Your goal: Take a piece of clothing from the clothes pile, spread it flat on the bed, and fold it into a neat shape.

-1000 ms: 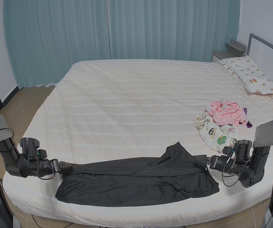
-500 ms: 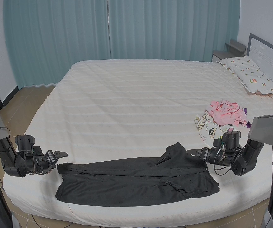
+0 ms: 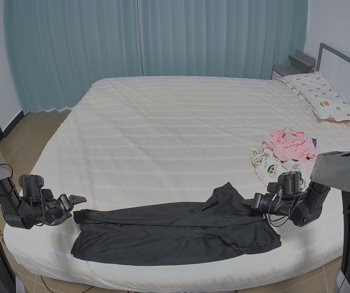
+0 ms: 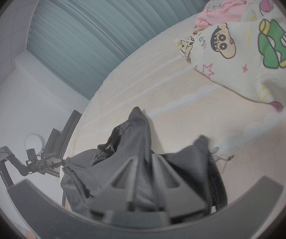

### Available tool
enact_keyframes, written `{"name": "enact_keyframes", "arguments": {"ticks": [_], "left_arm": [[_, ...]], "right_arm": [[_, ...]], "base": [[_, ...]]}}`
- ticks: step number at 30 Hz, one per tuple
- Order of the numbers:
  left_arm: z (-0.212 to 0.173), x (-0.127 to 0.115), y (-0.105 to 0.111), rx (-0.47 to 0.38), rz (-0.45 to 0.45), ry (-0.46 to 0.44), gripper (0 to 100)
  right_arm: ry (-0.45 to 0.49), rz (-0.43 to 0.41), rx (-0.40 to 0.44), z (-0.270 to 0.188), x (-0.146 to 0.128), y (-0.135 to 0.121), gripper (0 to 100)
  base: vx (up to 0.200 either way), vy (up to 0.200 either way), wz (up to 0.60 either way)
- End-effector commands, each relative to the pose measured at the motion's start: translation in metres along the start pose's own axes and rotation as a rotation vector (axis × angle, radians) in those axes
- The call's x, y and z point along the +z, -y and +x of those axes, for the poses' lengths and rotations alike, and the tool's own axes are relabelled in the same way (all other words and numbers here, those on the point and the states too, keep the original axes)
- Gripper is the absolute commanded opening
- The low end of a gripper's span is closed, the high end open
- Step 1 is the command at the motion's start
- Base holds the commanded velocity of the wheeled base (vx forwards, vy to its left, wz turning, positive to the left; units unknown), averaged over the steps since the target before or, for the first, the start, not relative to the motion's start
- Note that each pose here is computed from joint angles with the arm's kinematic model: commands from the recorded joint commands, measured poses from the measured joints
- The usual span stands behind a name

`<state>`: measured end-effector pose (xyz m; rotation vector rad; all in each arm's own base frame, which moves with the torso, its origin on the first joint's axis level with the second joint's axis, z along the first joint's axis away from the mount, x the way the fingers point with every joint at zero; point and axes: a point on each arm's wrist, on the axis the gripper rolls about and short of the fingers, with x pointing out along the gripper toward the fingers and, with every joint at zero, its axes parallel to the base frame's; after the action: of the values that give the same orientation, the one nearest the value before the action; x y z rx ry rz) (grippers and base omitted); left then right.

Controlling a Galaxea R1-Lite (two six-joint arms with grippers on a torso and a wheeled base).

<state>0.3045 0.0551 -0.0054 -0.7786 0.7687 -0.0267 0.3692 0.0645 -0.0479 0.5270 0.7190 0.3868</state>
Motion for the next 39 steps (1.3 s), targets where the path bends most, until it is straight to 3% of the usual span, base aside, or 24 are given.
{"name": "enact_keyframes", "arguments": {"ticks": [1,10,27,37,38,39], "left_arm": [[0.000,-0.002,-0.002,0.006,-0.004,-0.007,100],[0.000,-0.004,-0.003,0.010,-0.004,-0.014,100],[-0.003,-0.008,-0.004,0.001,0.008,0.001,100],[-0.004,-0.010,-0.003,-0.007,0.013,0.009,100],[-0.004,-0.010,-0.003,-0.007,0.011,0.009,100],[-0.004,-0.010,-0.004,-0.006,0.011,0.007,100]], "right_arm": [[0.011,0.004,-0.004,-0.013,0.003,-0.002,0],[0.049,0.007,-0.003,-0.049,0.010,-0.007,0],[-0.031,0.032,0.014,-0.084,-0.028,-0.009,0],[0.081,0.008,0.008,-0.063,-0.025,0.010,0],[0.097,-0.005,0.020,-0.053,-0.024,0.013,100],[0.107,-0.010,0.024,-0.048,-0.023,0.014,100]], "base": [[0.000,0.000,0.00],[0.000,0.000,0.00],[0.000,0.000,0.00],[0.000,0.000,0.00],[0.000,0.000,0.00],[0.000,0.000,0.00]]}}
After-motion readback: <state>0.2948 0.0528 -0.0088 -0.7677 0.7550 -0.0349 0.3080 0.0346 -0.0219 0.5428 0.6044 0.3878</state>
